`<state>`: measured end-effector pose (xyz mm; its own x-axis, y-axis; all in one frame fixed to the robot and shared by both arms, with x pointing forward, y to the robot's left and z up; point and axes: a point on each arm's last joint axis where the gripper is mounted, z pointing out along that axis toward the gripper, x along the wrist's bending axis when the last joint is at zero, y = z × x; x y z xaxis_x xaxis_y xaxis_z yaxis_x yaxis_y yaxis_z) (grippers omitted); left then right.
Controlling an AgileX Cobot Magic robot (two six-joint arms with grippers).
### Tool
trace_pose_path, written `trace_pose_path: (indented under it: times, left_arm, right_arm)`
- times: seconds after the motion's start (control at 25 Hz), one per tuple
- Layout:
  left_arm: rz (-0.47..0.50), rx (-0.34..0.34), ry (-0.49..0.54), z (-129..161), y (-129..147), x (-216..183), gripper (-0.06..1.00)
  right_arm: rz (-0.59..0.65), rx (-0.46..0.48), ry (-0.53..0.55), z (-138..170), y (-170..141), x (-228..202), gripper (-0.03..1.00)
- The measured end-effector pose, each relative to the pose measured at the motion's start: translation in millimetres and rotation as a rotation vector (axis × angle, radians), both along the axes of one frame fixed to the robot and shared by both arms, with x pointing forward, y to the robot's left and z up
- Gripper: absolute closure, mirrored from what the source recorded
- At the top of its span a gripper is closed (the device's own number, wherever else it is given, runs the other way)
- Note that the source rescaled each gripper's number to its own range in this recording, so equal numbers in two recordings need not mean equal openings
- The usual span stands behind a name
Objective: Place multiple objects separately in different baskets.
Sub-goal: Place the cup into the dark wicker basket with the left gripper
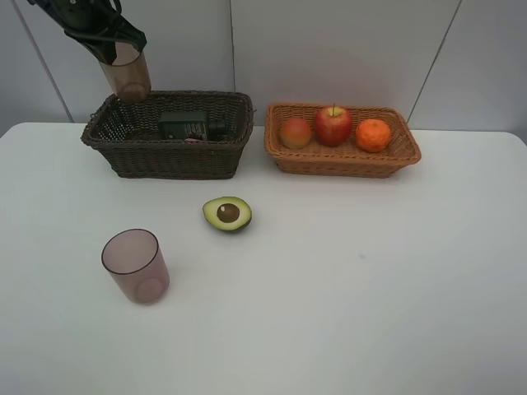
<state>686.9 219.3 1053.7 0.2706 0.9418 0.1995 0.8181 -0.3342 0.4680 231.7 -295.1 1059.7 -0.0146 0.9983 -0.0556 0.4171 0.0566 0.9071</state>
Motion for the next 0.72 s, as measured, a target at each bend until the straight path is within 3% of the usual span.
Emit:
trace_pose_path:
  times: [0.24, 0.72]
  left_arm:
    - [-0.045, 0.09, 0.039, -26.0, 5.6, 10.7, 0.93]
    - [-0.056, 0.1, 0.048, -49.8, 5.3, 21.1, 0.93]
  right_arm:
    - [0.0, 0.0, 0.0, 0.0, 0.0, 0.0, -0.03]
    - [0.0, 0.0, 0.0, 0.0, 0.0, 0.0, -0.03]
